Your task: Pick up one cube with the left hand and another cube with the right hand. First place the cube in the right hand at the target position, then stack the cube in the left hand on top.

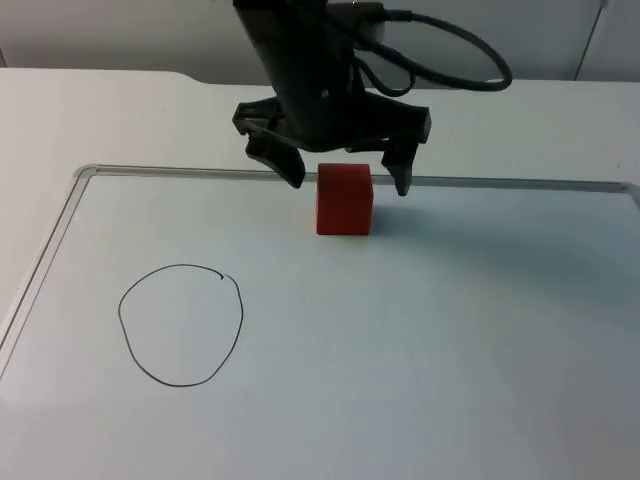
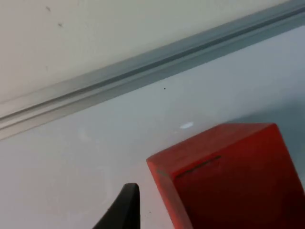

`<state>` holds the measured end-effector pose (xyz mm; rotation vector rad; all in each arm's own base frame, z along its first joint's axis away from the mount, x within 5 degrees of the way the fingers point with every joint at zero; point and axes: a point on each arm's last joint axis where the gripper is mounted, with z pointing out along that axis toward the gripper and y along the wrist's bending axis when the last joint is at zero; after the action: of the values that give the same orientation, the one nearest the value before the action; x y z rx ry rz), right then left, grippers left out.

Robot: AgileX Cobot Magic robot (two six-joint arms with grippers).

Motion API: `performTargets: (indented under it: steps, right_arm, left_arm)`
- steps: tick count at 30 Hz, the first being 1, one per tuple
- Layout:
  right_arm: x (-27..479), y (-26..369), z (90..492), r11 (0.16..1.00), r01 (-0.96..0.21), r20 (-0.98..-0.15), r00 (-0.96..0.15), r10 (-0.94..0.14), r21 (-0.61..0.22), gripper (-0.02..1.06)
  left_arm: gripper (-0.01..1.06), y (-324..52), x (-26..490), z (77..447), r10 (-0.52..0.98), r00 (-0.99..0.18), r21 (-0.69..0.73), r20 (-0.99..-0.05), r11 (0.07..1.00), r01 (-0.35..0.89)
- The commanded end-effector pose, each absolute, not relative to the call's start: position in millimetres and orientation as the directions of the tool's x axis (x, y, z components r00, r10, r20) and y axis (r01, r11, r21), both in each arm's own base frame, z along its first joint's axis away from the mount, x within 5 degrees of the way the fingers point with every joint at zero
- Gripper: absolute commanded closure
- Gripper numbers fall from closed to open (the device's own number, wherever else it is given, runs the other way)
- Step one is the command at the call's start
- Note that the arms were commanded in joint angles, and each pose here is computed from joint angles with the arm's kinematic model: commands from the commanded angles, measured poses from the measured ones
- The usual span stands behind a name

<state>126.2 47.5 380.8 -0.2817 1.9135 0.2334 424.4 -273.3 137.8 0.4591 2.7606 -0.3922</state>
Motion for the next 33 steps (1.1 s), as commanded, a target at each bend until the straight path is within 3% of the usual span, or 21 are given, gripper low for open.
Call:
performTargets:
  steps: [1, 18, 21, 25, 26, 30, 31, 33]
  right_arm:
    - [127.0, 47.1, 381.3, 0.951, -0.308, -0.943, -0.321, -0.087, 0.017, 1.05]
    - [126.9, 46.9, 381.1, 0.949, -0.315, -0.942, -0.314, -0.115, -0.011, 1.05]
    - [126.9, 46.9, 381.1, 0.949, -0.315, -0.942, -0.314, -0.115, -0.011, 1.05]
    - [126.9, 46.9, 381.1, 0.947, -0.32, -0.942, -0.309, -0.131, -0.027, 1.05]
    - [126.9, 46.9, 381.1, 0.947, -0.32, -0.942, -0.309, -0.131, -0.027, 1.05]
    - [126.9, 46.9, 381.1, 0.947, -0.32, -0.942, -0.309, -0.131, -0.027, 1.05]
    - [126.9, 46.9, 381.1, 0.947, -0.32, -0.942, -0.309, -0.131, -0.027, 1.05]
    - [126.9, 46.9, 381.1, 0.947, -0.32, -0.942, -0.309, -0.131, -0.027, 1.05]
  left_arm:
    - [0.01, -277.3, 427.2, 133.2, 0.245, -0.897, -0.218, -0.367, 0.915, 0.339]
    - [0.01, -280.4, 430.0, 109.0, 0.206, -0.918, -0.241, -0.339, 0.924, 0.297]
    - [0.06, -280.4, 430.0, 109.0, 0.206, -0.918, -0.241, -0.339, 0.924, 0.297]
    - [0.34, -280.2, 429.2, 108.7, 0.208, -0.921, -0.241, -0.33, 0.925, 0.295]
    - [0.34, -280.2, 429.2, 108.7, 0.208, -0.921, -0.241, -0.33, 0.925, 0.295]
    - [0.71, -280.5, 428.8, 111.0, 0.209, -0.92, -0.246, -0.331, 0.922, 0.298]
    - [0.71, -280.5, 428.8, 111.0, 0.209, -0.92, -0.246, -0.331, 0.922, 0.298]
    - [0.91, -280.9, 429.4, 119.9, 0.206, -0.914, -0.25, -0.349, 0.92, 0.303]
